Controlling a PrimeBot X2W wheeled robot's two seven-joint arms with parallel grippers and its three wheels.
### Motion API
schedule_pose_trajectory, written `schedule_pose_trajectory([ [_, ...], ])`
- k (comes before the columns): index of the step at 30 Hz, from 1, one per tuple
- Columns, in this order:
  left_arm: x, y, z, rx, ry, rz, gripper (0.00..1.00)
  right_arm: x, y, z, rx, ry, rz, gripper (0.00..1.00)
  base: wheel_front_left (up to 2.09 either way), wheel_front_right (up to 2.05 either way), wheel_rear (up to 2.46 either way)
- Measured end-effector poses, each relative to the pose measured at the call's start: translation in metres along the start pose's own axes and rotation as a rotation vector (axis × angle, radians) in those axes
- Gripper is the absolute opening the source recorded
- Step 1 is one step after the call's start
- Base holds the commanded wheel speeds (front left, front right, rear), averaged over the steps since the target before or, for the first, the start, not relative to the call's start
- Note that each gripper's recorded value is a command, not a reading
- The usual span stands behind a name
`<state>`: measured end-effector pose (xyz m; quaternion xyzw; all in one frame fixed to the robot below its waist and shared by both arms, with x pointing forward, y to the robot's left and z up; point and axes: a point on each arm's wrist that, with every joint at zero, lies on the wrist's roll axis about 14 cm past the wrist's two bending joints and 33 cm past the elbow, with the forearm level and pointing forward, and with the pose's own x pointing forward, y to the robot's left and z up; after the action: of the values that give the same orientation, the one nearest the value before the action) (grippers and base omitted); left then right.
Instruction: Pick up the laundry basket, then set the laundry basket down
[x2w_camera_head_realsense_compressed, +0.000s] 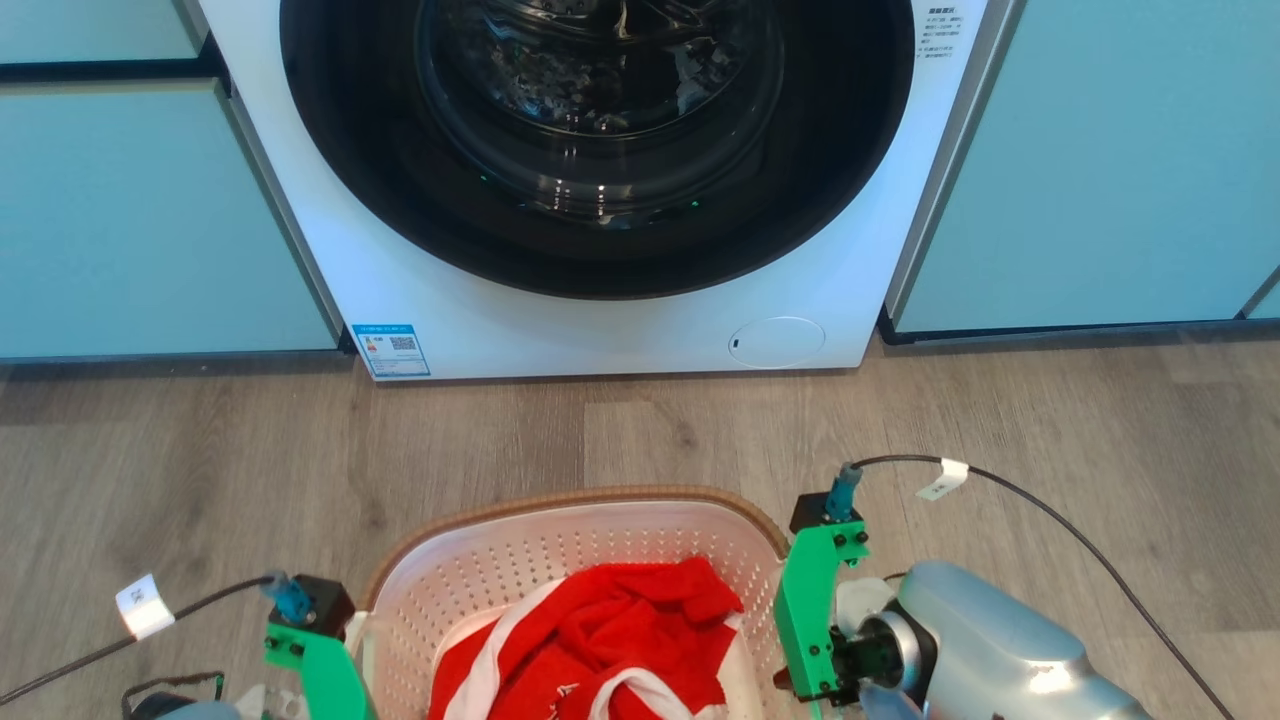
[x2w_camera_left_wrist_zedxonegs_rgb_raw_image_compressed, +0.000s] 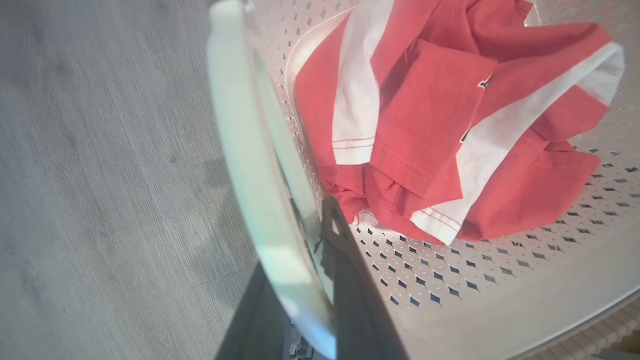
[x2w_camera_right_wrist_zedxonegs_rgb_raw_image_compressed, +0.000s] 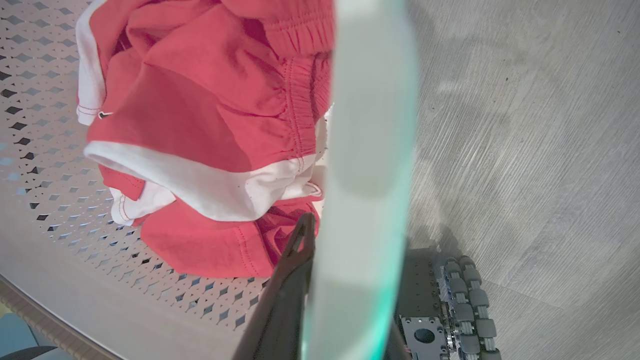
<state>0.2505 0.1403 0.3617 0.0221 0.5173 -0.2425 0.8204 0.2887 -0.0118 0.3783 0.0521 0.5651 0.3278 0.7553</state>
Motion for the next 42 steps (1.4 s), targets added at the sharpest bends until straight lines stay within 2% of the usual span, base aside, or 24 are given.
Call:
schedule_pose_trajectory([
  [42, 0.0054, -0.0068, -0.0010, 0.008, 0.029, -0.006, 0.00, 0.0004, -0.0081, 0.0004, 0.013, 0.010, -0.014, 0.00, 0.00, 0.00, 0.00],
])
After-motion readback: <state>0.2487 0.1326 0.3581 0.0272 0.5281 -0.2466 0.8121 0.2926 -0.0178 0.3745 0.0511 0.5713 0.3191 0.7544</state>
